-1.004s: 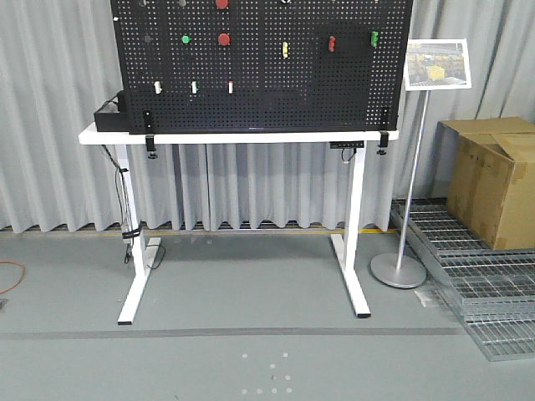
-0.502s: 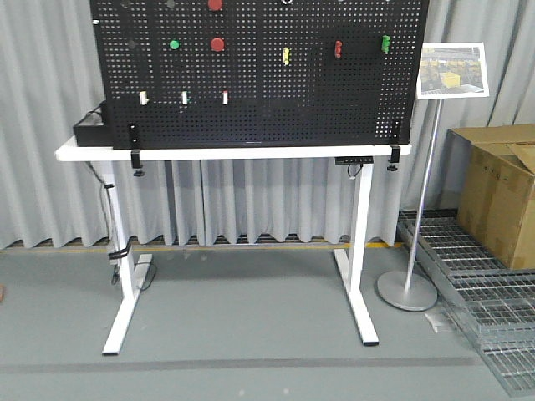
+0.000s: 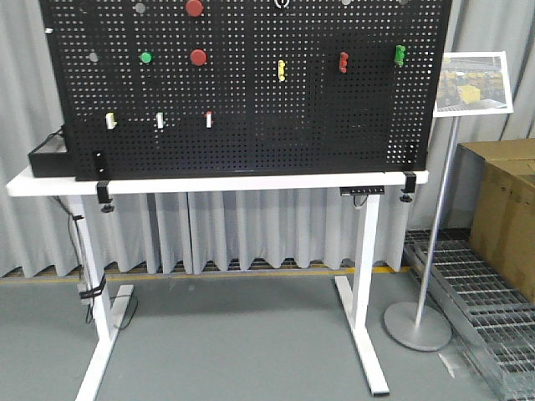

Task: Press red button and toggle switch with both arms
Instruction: 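Drive the base forward up to the black pegboard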

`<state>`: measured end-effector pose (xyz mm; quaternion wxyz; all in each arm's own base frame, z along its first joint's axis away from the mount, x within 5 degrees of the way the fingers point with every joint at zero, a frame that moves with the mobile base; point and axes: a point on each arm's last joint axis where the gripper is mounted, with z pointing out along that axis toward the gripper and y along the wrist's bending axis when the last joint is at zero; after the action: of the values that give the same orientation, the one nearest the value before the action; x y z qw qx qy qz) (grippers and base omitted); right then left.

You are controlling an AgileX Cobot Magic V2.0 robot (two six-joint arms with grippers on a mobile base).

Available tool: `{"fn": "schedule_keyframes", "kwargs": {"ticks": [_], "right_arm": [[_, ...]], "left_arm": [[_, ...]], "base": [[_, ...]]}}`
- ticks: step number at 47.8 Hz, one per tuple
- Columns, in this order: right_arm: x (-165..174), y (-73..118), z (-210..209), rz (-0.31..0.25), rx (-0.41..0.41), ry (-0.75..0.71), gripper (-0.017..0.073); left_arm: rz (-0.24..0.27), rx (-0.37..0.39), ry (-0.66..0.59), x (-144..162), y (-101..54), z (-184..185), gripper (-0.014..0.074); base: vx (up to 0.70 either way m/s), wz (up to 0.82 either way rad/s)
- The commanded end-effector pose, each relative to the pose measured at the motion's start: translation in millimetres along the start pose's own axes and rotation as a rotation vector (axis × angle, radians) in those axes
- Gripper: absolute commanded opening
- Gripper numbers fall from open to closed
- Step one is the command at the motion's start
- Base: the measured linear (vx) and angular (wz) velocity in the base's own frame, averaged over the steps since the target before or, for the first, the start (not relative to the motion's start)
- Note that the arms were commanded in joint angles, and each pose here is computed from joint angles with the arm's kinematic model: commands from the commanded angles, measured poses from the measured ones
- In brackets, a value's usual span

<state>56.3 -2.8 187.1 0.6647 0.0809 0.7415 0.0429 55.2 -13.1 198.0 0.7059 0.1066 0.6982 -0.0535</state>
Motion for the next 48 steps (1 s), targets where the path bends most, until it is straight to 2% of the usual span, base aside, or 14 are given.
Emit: {"fn": "schedule_keyframes", "kwargs": {"ticks": [1,48], "right_arm": [[-4.5,0.7,-0.8,-0.015,-0.012,-0.088,-0.0003],[-4.4,0.7,-0.7,-0.015,-0.011,-0.086,-0.0003]], "left_arm": [[-0.009,-0.013,-0.063,2.9,0.6,-0.1,0.0002],[-0.009,-0.013,-0.063,2.9,0.6,-0.1,0.0002]], "base": [[0.44,-0.03],[0.44,0.03]]}}
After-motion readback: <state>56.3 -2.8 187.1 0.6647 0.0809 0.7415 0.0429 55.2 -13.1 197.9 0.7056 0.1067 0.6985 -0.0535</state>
